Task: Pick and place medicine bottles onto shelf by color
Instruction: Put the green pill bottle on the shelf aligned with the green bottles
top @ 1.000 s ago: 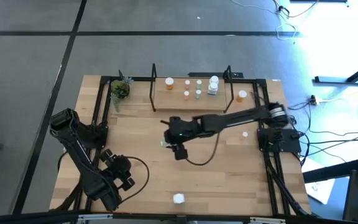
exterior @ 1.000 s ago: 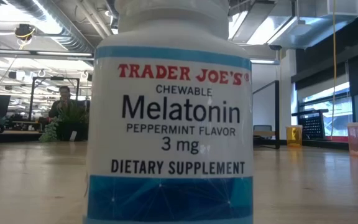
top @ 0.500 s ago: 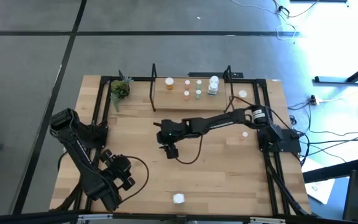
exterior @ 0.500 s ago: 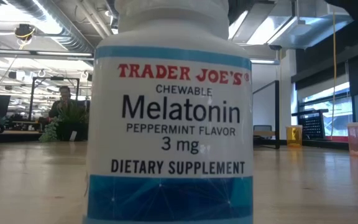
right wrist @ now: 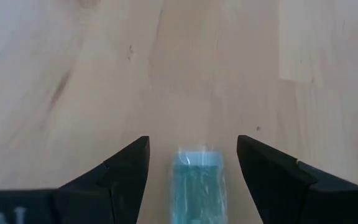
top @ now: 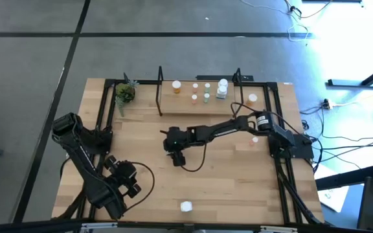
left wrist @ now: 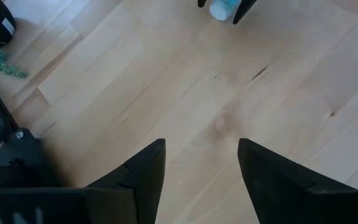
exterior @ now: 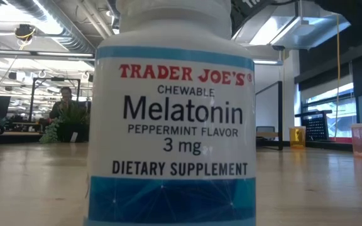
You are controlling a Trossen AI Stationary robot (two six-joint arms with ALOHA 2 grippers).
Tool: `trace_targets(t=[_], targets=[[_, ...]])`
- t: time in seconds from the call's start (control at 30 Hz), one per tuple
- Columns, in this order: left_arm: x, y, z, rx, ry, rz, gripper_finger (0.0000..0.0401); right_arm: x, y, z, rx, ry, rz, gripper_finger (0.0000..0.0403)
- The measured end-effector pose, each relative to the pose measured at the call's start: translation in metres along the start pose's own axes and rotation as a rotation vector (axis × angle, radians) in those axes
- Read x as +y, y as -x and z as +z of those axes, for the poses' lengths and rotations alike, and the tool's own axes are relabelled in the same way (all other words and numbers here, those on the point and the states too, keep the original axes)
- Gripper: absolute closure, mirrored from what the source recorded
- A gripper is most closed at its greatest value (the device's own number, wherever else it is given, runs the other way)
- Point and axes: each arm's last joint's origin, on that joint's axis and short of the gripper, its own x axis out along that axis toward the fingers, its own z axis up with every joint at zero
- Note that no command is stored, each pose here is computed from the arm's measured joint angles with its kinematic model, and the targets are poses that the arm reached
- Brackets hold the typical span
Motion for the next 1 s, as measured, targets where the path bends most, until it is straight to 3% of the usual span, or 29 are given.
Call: trace_targets(t=[1.0], targets=[[0.0000,-0.0001,0.0001,0.000,-0.003,0.000,0.0206,-0.0002,-0.0069,-0.0064,0.035,0.000,-0.045,0.0169]])
